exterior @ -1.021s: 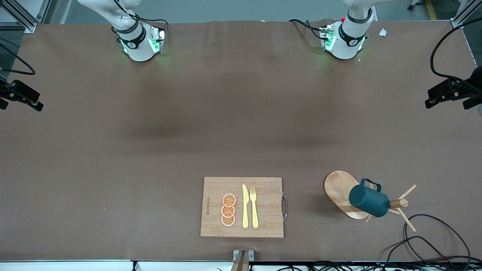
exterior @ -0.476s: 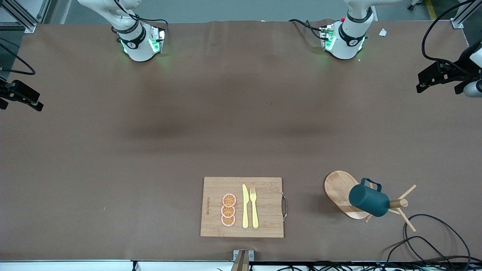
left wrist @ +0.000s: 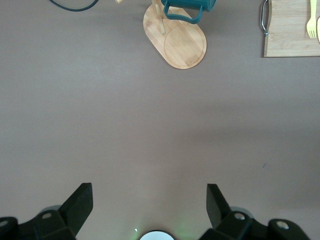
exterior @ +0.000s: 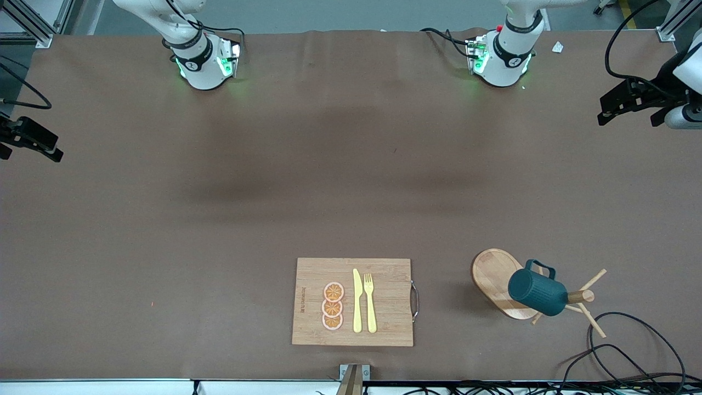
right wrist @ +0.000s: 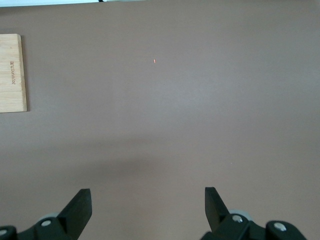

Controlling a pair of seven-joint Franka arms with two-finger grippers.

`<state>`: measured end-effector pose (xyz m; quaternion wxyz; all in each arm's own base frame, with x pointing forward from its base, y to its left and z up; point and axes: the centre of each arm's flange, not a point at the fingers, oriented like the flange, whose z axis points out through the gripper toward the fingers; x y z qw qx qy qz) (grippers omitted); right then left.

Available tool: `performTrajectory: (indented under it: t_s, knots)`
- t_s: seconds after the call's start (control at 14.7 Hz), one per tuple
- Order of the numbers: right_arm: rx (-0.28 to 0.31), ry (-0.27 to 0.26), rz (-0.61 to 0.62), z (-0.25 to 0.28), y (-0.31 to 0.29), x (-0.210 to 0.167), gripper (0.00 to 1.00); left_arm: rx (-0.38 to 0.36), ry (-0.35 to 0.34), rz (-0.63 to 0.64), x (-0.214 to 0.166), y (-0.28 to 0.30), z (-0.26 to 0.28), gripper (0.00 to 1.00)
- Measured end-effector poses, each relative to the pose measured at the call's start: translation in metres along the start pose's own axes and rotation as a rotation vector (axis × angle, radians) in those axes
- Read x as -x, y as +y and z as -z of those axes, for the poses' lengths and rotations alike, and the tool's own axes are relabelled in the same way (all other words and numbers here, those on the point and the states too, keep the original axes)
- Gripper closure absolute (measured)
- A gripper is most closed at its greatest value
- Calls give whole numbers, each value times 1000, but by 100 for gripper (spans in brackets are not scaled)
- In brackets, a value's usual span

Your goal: Pass cup and hang on rack

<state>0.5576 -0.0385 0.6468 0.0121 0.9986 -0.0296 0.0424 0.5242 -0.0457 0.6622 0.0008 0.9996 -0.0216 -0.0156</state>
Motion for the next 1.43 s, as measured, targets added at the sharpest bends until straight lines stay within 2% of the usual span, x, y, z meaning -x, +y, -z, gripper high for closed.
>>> performTrajectory:
  t_s: [0.48,1.43]
  knots:
    - [0,0,0,0,0,0,0,-4,-6,55,3,41,-3,0]
    - [0,0,0,0,0,0,0,-30,9,-8,-1,25,-4,0]
